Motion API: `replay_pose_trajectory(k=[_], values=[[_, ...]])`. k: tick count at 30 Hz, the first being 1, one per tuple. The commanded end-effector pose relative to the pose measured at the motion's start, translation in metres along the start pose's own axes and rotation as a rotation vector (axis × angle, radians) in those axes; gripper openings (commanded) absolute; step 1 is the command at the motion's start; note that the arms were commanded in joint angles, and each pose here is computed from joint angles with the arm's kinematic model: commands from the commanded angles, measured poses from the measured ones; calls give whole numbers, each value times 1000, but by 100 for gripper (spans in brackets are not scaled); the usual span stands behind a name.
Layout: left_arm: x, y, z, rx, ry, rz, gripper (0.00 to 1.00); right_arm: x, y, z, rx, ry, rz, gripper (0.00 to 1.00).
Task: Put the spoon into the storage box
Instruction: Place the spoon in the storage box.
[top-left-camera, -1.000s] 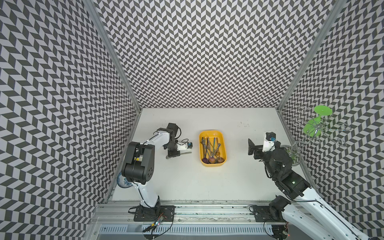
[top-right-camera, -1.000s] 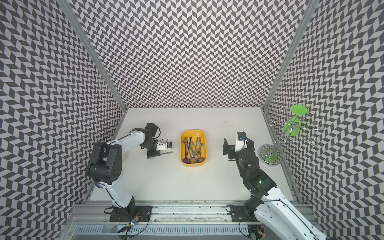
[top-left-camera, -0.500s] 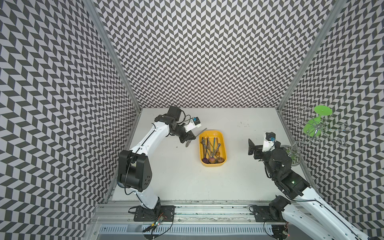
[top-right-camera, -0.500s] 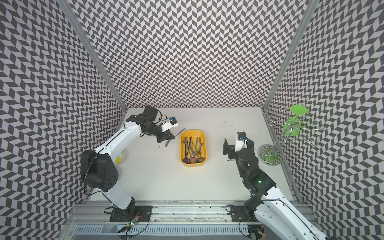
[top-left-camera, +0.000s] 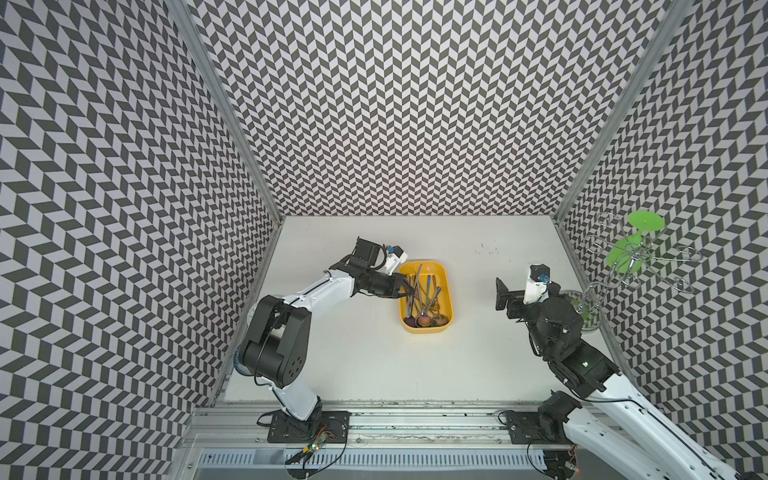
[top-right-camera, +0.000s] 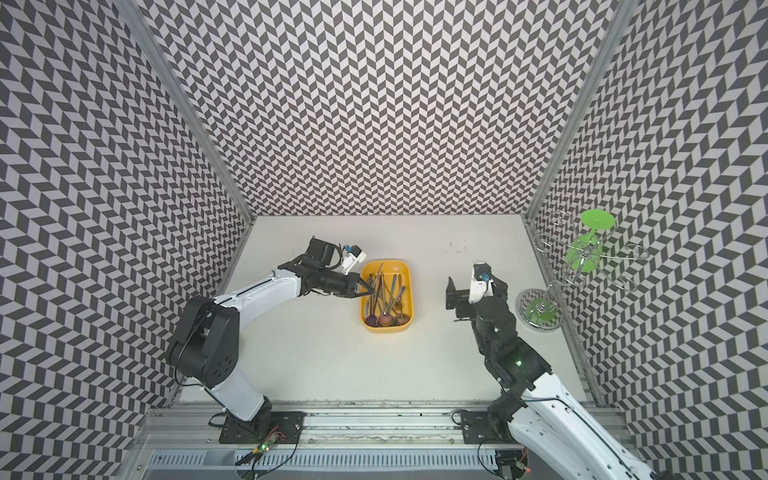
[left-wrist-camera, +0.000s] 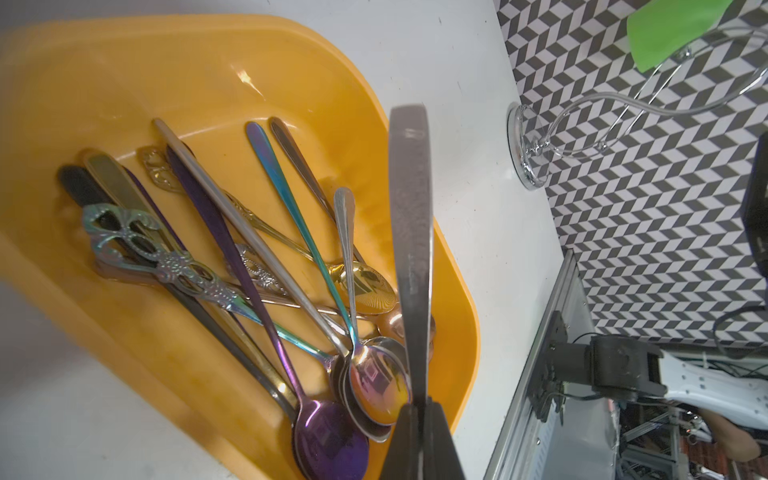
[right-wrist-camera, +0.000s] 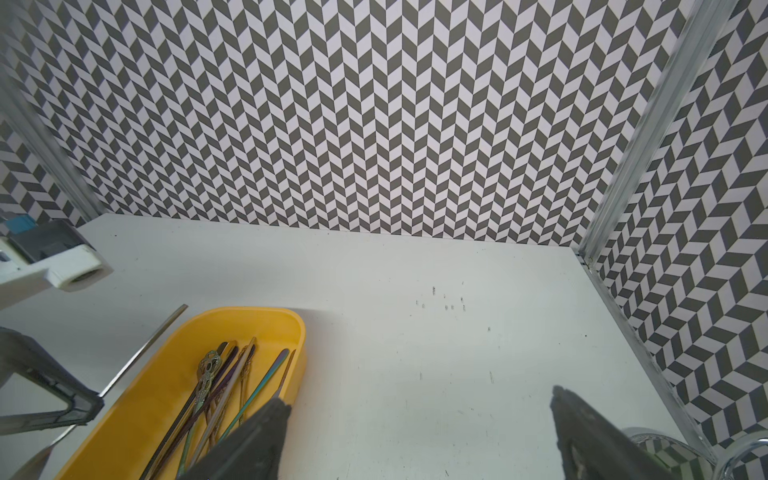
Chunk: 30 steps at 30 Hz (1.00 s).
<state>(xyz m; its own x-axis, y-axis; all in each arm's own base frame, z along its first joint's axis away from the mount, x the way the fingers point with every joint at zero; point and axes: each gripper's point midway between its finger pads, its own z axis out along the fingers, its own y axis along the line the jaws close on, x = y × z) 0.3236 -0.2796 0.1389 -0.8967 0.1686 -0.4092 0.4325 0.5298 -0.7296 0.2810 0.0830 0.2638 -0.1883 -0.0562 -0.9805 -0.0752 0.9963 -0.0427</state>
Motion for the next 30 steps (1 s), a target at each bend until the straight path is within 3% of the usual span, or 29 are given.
replay_pose_trajectory(k=[1, 12, 14, 19, 30], values=[[-13, -11, 13, 34, -36, -83, 0, -6, 2, 0, -5, -35, 22, 100], [-27, 11, 26, -23, -59, -153, 0, 1, 3, 5, -1, -12, 7, 100], [-26, 12, 26, -25, -59, -154, 9, 2, 7, 5, -18, -10, 7, 100], [-34, 4, 10, -34, -101, -106, 44, 3, 4, 6, -1, -18, 2, 100], [-74, -16, -72, -129, -331, 130, 70, 19, -3, 6, 33, -105, -17, 100]])
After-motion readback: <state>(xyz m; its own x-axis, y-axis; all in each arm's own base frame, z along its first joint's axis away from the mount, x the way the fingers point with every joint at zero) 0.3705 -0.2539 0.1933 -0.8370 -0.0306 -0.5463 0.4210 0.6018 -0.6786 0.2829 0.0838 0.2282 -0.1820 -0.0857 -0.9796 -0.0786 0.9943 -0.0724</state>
